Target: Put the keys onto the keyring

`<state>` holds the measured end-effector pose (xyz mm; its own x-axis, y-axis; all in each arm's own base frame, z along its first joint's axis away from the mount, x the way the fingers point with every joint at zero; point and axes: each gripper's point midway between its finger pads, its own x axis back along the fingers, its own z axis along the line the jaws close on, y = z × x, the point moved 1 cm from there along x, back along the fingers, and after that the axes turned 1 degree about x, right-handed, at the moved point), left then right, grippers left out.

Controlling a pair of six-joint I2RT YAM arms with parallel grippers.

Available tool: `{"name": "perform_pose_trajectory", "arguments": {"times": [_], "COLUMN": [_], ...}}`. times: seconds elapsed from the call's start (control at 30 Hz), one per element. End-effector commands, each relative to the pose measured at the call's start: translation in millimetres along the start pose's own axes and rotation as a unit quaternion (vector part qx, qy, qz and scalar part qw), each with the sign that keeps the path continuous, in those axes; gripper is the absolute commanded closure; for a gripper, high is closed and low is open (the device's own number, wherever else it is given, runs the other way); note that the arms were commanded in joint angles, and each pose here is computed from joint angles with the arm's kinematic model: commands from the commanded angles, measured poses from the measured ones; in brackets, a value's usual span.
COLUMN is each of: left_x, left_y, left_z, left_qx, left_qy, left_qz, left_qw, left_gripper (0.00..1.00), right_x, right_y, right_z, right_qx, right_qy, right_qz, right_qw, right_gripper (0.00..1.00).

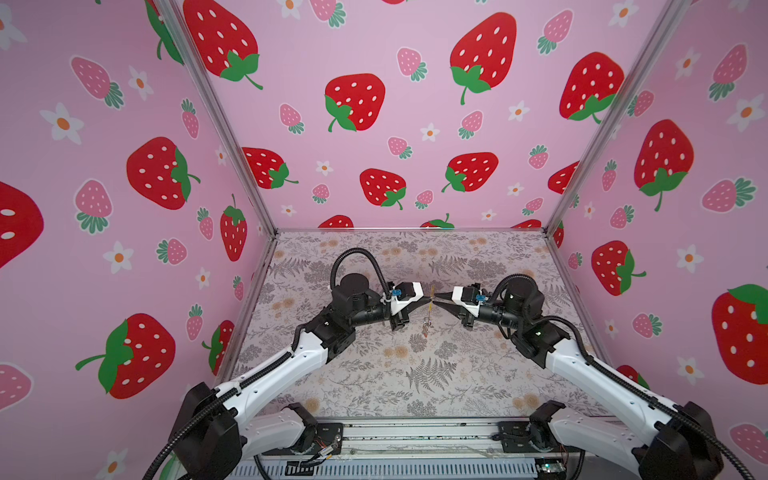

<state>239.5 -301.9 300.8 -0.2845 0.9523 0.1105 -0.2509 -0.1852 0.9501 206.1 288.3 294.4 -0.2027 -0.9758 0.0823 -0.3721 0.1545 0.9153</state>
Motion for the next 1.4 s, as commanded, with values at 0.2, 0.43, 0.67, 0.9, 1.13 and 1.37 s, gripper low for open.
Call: {"name": "perform_pose_trajectory", "arguments": {"times": [0.2, 0.43, 0.67, 0.9, 1.13, 1.37], "left_x": [4, 5, 6, 6, 5, 3], "left_y": [14, 11, 10, 10, 8, 7], "left_z": [-1, -2, -2, -2, -2, -3], "left_qx": [-0.02, -0.022, -0.023, -0.024, -0.022, -0.022], "left_qy": [-0.004, -0.003, -0.003, -0.004, -0.006, -0.01], "left_qz": [-0.025, -0.02, -0.018, -0.016, -0.012, -0.011], "left_qw": [0.999, 1.0, 1.0, 1.0, 1.0, 1.0], "left_gripper": [1.0, 1.0, 1.0, 1.0, 1.0, 1.0], "right_x": [-5, -2, 1, 3, 4, 3], "right_y": [4, 12, 12, 14, 14, 13], "right_z": [2, 1, -1, -1, 1, 1], "right_qx": [-0.016, -0.007, -0.007, -0.004, -0.006, -0.009], "right_qy": [0.028, 0.023, 0.017, 0.017, 0.022, 0.027], "right_qz": [-0.018, -0.028, -0.028, -0.031, -0.034, -0.034], "right_qw": [0.999, 0.999, 0.999, 0.999, 0.999, 0.999], "right_gripper": [0.85, 0.85, 0.8, 0.8, 0.81, 0.84]}}
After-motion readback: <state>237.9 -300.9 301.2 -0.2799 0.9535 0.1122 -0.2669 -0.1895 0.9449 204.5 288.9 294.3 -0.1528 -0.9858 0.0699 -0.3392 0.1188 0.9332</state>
